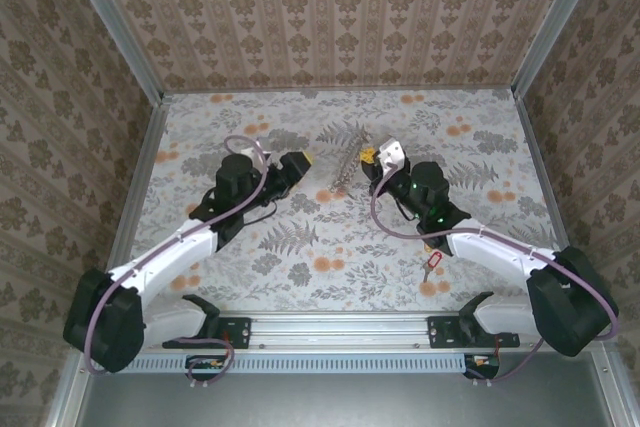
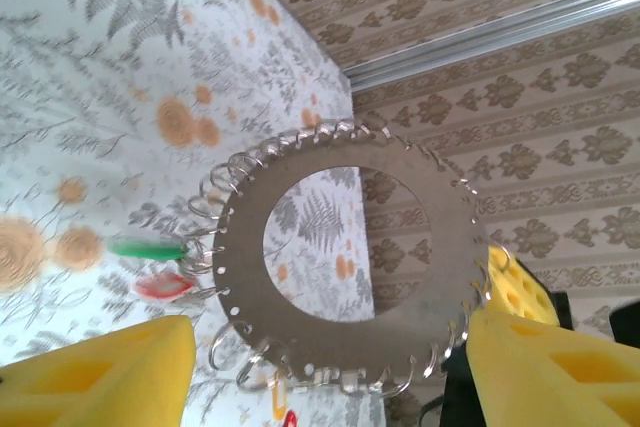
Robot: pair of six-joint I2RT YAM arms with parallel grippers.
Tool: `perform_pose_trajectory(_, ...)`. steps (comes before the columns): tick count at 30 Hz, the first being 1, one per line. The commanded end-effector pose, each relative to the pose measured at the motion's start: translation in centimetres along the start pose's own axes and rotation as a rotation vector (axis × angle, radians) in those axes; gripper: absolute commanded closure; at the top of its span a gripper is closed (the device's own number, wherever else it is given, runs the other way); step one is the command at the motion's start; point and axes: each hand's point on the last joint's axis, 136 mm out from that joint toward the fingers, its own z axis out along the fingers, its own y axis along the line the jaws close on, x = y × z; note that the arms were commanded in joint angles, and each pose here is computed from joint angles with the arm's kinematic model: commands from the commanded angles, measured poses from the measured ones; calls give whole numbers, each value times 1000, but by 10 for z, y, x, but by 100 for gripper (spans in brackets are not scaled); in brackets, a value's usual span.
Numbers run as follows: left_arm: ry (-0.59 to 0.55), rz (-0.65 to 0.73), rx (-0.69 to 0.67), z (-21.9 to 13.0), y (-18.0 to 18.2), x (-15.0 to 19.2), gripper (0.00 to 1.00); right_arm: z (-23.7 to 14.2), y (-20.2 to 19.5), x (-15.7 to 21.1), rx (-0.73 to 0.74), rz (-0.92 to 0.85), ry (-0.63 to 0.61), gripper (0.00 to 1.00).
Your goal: Put the keys on the keyring
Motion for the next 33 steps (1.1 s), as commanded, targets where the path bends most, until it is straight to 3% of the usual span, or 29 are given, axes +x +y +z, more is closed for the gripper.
perform_pose_trajectory(1, 0, 93, -35, -13, 12, 8, 26, -3, 21, -4, -184, -14, 75, 100)
perform_pose_trajectory(5, -21, 250, -59, -25, 4, 1, 26, -4, 49, 27, -386, -12, 283, 100)
perform_pose_trajectory(8, 35, 400, -41, -22, -9, 4, 26, 0, 51, 41, -403, 53, 390, 100)
perform_pose_trajectory(11, 125, 540, -41, -17, -15, 14, 26, 2, 55, 43, -411, 139, 412, 100)
perform_pose_trajectory(17, 263, 793, -18, 2, -10, 57, 25, -3, 62, 75, -417, 263, 585, 100)
perform_pose_trajectory(21, 333, 810, -9, 16, 2, 74, 24, -9, 64, 74, -432, 224, 506, 100)
perform_pose_trajectory(24, 318, 787, -37, 22, 10, 69, 29, -12, 73, 50, -505, 186, 354, 100)
perform_pose_trajectory(28, 227, 750, 40, 22, 5, 47, 38, -17, 83, 43, -570, 37, 151, 100)
perform_pose_trajectory(33, 239, 897, 226, 11, -11, 44, 40, -21, 91, 32, -639, -57, 101, 100)
